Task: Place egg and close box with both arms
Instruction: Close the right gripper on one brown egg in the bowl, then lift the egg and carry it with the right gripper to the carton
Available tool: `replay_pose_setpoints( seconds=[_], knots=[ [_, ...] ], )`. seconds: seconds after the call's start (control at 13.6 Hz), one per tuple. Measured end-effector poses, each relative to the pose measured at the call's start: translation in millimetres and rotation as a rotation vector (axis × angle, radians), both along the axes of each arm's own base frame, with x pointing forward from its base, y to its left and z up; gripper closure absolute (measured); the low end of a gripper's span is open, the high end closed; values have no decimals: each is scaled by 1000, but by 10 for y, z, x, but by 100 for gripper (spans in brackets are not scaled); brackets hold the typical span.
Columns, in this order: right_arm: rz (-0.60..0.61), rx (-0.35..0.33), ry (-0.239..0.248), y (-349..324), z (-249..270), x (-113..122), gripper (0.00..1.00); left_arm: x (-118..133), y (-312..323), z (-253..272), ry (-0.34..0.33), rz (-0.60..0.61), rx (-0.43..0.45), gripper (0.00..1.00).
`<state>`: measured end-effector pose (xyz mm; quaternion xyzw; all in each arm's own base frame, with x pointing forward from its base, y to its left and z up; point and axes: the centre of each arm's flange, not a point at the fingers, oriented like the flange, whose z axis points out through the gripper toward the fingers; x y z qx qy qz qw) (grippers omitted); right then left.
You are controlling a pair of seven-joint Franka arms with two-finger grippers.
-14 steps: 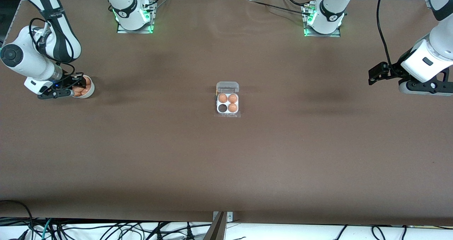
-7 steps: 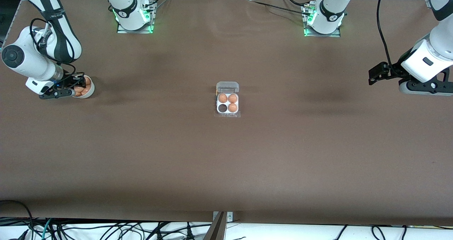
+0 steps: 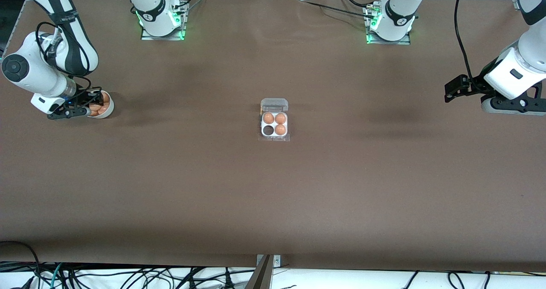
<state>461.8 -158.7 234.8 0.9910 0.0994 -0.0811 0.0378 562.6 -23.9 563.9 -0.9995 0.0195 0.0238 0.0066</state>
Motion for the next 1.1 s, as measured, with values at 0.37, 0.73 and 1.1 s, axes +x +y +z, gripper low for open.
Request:
replay_pose_setpoints(
  seconds=[0.37, 0.73, 1.1],
  knots=[
    [-29, 49, 66, 121, 203, 192, 52, 0, 0, 0, 0, 0, 0, 0],
    [-110, 193, 184, 354, 757, 628, 52, 0, 6, 0, 0, 1, 0, 0],
    [-277, 301, 340, 1024, 797, 1246, 52, 1, 11, 1, 0, 2, 0, 0]
  ],
)
